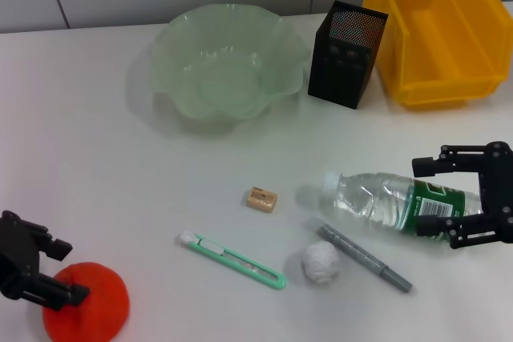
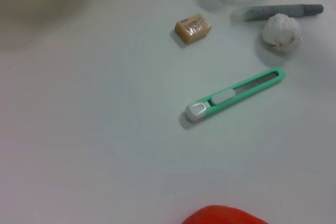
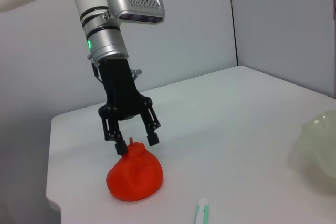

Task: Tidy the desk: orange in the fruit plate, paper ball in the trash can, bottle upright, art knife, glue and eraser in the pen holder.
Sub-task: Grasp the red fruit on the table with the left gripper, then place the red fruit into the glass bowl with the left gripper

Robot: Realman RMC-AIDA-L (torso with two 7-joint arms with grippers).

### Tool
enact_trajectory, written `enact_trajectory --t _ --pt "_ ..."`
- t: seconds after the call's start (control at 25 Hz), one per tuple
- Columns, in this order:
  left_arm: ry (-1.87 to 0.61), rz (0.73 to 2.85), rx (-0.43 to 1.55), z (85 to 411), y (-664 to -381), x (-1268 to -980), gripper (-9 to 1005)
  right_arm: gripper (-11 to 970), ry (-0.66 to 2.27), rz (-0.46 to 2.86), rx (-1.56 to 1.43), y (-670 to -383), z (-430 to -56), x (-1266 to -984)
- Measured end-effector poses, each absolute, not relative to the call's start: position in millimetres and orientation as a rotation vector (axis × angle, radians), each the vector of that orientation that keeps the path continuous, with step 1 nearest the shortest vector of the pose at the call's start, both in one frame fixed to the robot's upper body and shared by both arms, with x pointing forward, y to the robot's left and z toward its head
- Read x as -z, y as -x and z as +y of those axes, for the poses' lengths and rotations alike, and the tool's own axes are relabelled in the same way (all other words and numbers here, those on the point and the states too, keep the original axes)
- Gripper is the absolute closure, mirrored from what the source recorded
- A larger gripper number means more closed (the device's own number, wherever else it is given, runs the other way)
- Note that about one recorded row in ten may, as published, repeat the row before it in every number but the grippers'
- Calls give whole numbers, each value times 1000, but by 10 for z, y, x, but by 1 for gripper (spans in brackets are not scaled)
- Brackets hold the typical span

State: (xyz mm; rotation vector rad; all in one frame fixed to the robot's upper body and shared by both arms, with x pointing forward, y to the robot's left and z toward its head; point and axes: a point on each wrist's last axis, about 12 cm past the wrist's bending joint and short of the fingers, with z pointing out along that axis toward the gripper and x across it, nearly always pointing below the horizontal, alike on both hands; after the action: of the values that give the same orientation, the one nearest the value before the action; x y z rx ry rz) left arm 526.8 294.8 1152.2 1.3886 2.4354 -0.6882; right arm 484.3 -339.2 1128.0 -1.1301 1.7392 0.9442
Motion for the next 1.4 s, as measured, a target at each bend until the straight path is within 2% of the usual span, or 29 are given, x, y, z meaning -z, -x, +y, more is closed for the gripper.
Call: enact_trajectory --t 0.56,0.8,1.16,1.28,1.4 --pt "-1431 2454 690 2899 -5262 -11490 313 183 1132 1736 -946 -4871 -3375 -11283" --pt "-1498 2536 644 2860 -5262 -11394 321 187 1132 1733 -948 -4873 -3360 -11280" --pt "-1477 2474 655 2826 -5301 -11479 636 192 1131 1733 -942 -4880 -3368 -11287" --pt "-1450 2402 702 2823 -5319 -11594 742 194 1129 1733 -942 -4879 -3371 -11287" --pt "-1404 2269 773 2834 -5373 -11849 770 196 1122 1736 -937 -4866 -3387 -11286"
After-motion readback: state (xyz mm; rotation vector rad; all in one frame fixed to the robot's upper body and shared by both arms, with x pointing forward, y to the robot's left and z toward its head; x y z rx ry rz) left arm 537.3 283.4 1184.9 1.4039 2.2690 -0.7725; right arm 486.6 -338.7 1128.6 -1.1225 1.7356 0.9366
